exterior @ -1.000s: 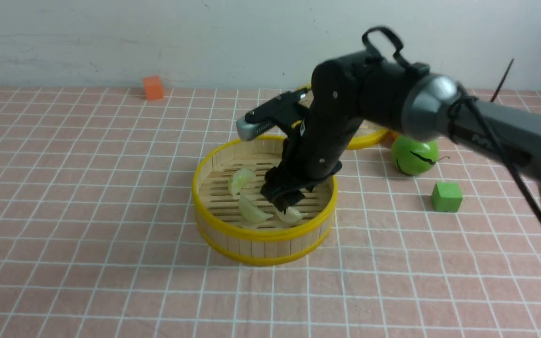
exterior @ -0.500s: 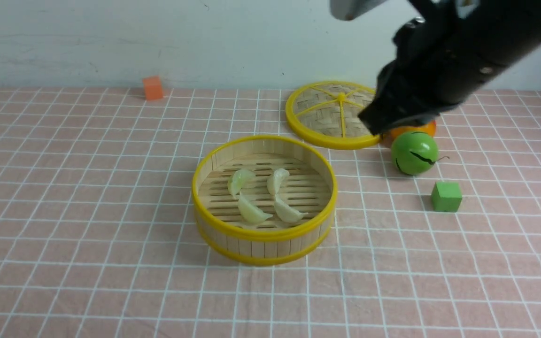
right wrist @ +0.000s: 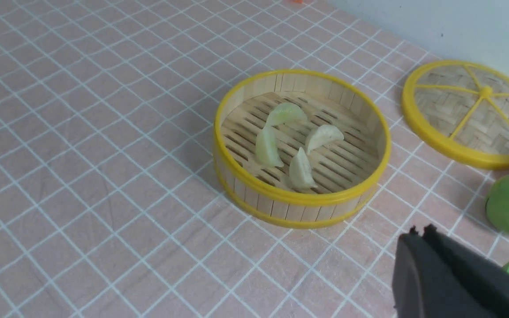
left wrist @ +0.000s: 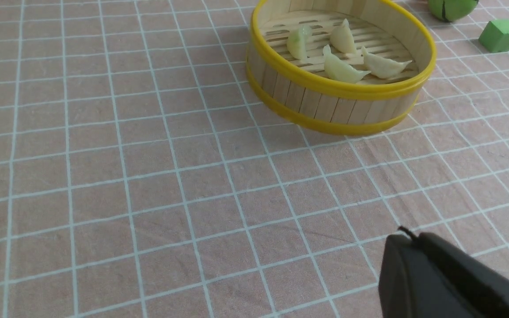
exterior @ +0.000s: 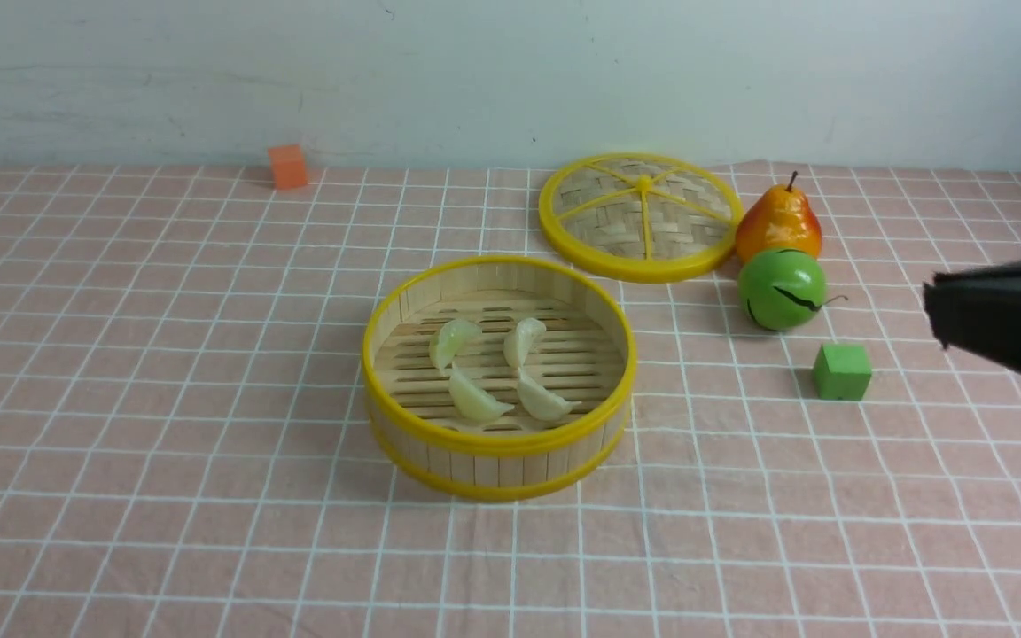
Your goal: Put the dumplings into the steamer on the table with the pink tablecloth.
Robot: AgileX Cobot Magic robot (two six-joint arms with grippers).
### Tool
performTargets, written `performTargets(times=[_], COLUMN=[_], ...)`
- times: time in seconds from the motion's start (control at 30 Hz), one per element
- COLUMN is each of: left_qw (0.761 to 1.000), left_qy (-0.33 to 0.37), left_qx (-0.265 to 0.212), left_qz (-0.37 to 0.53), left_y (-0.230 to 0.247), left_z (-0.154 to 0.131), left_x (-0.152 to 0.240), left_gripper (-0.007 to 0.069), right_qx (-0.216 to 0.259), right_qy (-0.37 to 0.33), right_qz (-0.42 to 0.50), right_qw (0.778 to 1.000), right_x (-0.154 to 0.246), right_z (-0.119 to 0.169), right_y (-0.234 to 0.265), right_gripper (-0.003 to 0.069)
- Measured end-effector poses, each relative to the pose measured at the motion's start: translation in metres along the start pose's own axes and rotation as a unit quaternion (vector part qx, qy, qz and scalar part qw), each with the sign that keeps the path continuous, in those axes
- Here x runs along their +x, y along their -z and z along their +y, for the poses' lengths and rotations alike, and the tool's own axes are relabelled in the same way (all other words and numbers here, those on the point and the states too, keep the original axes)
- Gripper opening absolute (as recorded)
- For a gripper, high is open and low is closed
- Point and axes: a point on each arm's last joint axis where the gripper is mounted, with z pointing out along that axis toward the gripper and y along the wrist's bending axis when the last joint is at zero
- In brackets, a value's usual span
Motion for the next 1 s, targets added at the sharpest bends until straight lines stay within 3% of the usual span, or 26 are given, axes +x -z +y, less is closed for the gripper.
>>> performTargets(times=[0.43, 0.63, 0.83, 0.97, 1.0], left_qw=[1.000, 1.000, 1.000, 1.000, 1.000], left_qy=[0.000, 0.000, 0.000, 0.000, 0.000], left_qx=[0.000, 0.000, 0.000, -0.001, -0.001], left_qz=[0.000, 0.000, 0.000, 0.003, 0.004], left_y=[0.000, 0.000, 0.000, 0.000, 0.000], left_z=[0.000, 0.000, 0.000, 0.000, 0.000], left_x=[0.000, 0.000, 0.000, 0.001, 0.001], left_gripper=[-0.0003, -0.0003, 0.0001, 0.0004, 0.0004], right_qx=[-0.016, -0.002, 0.079, 0.187, 0.192], right_qy=[0.000, -0.001, -0.079, -0.131, -0.135], right_qz=[0.063, 0.030, -0.068, -0.121, -0.123], right_qw=[0.998, 1.000, 0.991, 0.966, 0.964], right_x=[0.030, 0.040, 0.097, 0.165, 0.167], right_z=[0.006, 0.003, -0.011, -0.022, -0.022], right_y=[0.023, 0.014, 0.006, 0.013, 0.014], right_gripper=[-0.0011, -0.0022, -0.0022, -0.0022, -0.0022])
